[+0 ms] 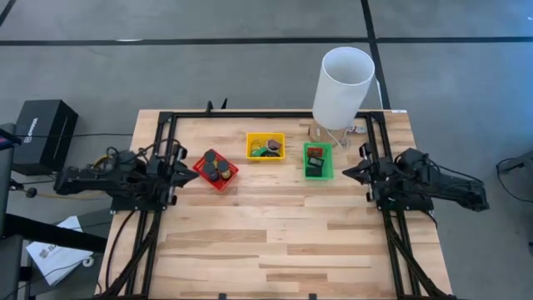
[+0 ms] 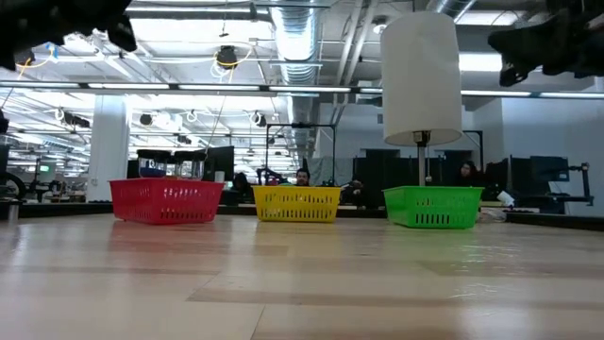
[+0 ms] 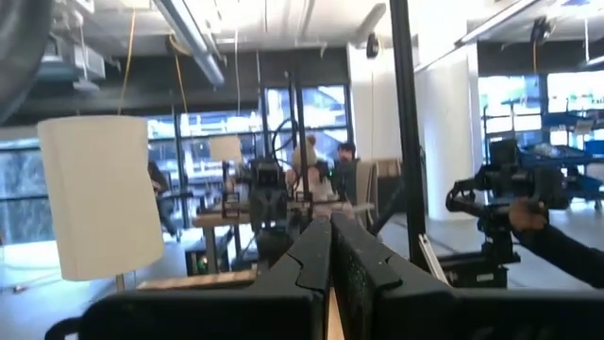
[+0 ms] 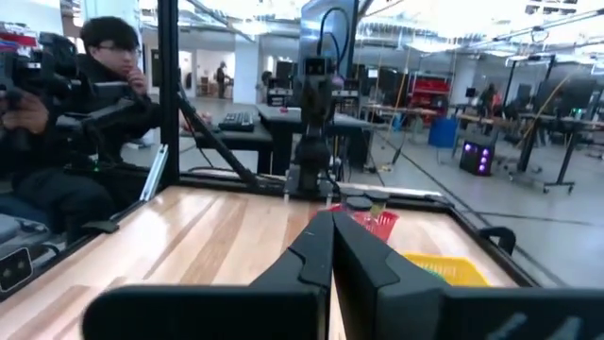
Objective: Pick & Place Office items
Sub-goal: Return to Home Position
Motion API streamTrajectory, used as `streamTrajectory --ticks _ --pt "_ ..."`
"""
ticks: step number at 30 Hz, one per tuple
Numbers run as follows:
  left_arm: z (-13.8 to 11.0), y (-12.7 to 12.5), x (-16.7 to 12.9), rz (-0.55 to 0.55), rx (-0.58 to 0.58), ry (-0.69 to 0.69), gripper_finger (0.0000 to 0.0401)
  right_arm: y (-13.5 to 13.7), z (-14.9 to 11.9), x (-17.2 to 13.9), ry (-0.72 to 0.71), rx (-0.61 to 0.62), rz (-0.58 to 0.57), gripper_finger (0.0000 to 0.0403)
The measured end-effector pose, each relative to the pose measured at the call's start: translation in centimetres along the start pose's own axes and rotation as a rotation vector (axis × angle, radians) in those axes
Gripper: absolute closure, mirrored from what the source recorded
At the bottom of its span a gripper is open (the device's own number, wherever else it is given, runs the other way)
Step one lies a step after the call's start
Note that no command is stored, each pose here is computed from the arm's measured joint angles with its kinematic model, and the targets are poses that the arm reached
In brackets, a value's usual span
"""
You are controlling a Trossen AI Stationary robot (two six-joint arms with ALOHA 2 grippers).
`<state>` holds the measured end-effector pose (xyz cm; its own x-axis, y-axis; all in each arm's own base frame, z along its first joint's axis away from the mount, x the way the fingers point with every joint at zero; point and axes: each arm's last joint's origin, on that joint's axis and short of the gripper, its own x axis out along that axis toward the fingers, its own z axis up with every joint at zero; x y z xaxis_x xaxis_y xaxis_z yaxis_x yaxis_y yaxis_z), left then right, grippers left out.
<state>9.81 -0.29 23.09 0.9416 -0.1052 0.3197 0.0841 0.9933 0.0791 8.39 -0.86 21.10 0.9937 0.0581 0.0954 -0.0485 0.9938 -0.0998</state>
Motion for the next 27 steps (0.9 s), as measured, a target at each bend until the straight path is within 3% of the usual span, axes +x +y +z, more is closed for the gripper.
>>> streamTrajectory --ticks 12,19,27 --pt "-2.2 -0.5 -1.7 -0.067 0.017 -0.100 0.0400 0.2 -2.2 0.5 0.017 0.015 0.041 0.0401" --pt "-2.5 -0.5 -1.5 -0.073 0.006 -0.063 0.0400 0.2 -3.7 0.8 -0.001 0.051 0.038 0.0401" --pt "-3.9 -0.5 -0.6 -0.077 -0.063 0.069 0.0400 0.2 -3.9 0.8 0.018 0.080 0.038 0.0401"
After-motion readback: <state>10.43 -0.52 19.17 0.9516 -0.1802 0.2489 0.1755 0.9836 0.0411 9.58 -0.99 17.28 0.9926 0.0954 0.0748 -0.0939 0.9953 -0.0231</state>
